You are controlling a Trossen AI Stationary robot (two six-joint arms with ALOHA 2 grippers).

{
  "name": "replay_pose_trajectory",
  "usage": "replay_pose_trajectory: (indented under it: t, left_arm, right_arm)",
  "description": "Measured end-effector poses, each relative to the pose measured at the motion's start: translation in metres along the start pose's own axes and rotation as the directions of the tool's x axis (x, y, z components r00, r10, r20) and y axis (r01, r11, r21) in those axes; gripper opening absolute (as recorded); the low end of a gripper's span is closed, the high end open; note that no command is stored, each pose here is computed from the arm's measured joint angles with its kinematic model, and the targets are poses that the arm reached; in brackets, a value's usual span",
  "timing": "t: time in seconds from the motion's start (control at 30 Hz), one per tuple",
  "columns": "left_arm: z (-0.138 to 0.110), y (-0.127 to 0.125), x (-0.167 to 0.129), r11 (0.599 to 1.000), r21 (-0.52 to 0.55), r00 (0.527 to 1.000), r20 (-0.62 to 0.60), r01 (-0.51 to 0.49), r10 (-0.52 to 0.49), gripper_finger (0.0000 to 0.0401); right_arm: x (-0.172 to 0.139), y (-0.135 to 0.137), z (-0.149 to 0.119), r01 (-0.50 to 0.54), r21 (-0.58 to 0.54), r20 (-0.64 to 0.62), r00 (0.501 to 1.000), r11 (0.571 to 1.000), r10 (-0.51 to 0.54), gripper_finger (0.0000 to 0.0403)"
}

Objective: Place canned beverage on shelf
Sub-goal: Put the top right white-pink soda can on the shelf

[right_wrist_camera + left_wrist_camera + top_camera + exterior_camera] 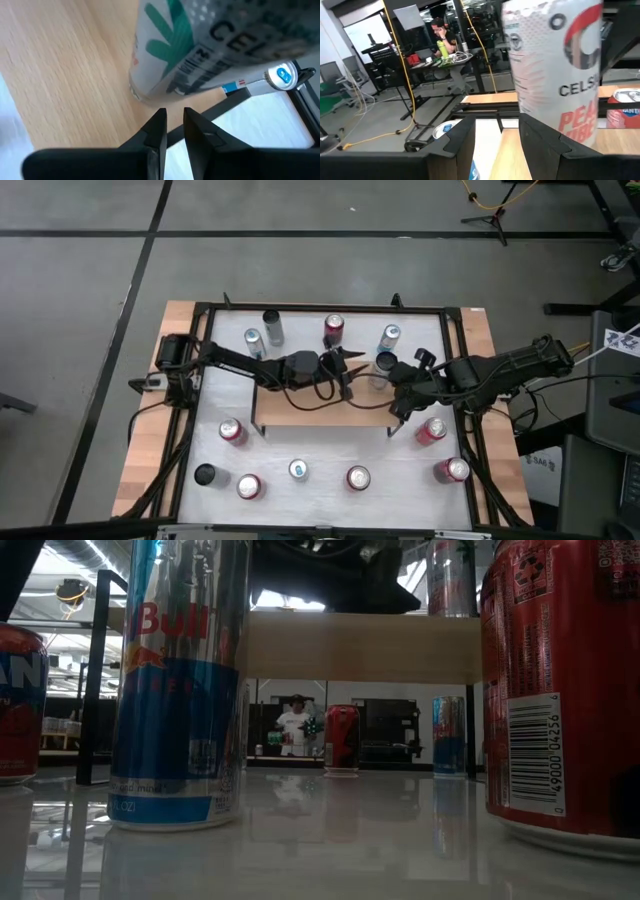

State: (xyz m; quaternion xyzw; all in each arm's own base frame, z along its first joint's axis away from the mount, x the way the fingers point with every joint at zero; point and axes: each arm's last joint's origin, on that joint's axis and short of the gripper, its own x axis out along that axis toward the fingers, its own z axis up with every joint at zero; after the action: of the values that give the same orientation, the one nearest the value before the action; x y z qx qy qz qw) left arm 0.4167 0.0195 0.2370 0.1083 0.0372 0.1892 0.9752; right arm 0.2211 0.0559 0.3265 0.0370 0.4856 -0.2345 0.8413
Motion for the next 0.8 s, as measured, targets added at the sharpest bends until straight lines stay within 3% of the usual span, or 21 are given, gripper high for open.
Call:
replay_pose_trajectory:
  t: [0.3,0.8]
  left_arm:
    - [-0.0003,0.0015,0.0017,0.99,-0.002,0.99,0.03,0.139,-0.139,0.0144]
    - [-0.0003,-0.0014,0.0005,0.988,0.001,0.988,0.021,0.154,-0.154,0.0143]
  right_arm:
    - [0.0,-0.0004,0.0016,0.03,0.003,0.033,0.999,1.0,-0.03,0.0057]
    - [-0.0002,-0.0018,0.0026,0.079,0.005,0.068,0.995,0.997,-0.079,0.0057]
